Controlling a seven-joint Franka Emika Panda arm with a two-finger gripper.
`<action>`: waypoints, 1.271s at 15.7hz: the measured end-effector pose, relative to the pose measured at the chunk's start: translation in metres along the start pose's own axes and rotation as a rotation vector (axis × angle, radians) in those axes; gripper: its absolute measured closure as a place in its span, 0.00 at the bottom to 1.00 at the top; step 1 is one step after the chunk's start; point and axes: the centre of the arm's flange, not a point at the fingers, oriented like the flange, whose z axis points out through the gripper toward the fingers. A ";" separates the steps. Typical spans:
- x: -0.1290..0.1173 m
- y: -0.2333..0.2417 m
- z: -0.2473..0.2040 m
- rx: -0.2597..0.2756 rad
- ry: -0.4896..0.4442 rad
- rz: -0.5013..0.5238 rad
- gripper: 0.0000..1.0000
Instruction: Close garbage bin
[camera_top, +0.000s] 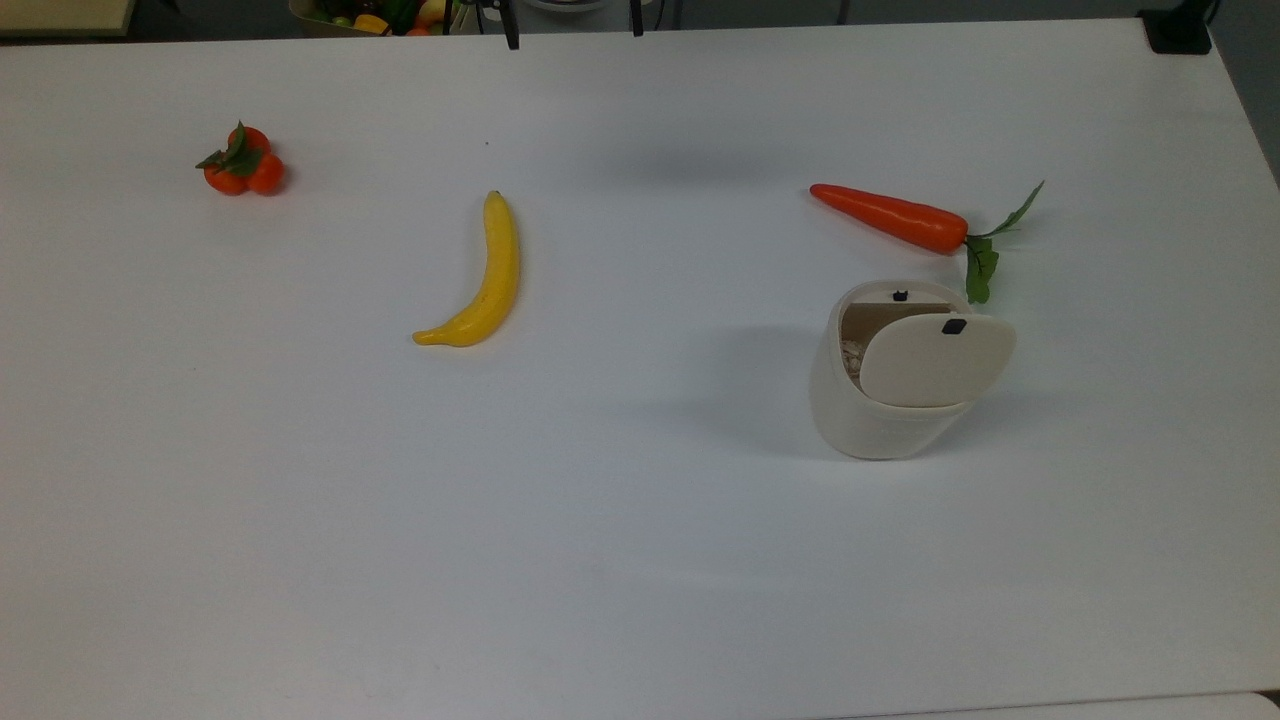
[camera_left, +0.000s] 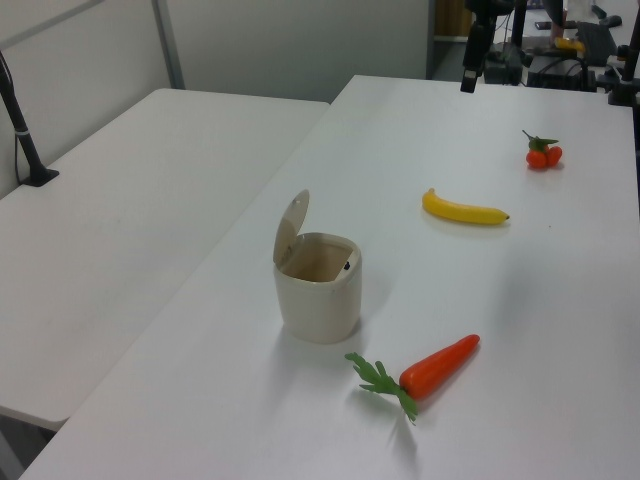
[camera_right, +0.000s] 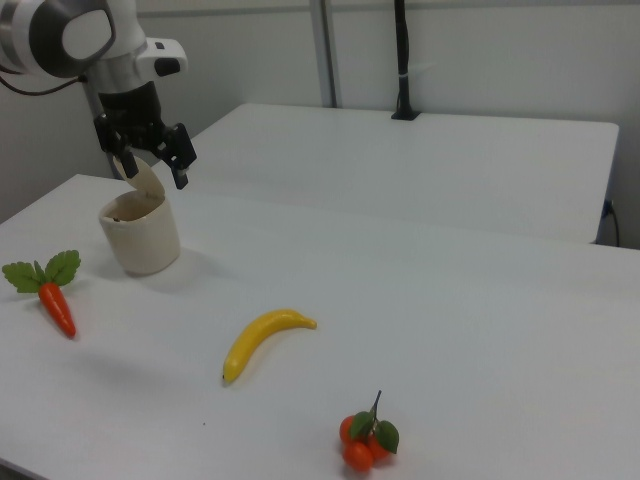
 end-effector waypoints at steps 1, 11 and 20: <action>0.000 0.000 0.001 0.000 -0.002 0.000 0.00; 0.001 0.000 0.002 0.000 -0.003 0.000 0.00; 0.007 0.001 0.005 -0.002 0.026 0.001 0.00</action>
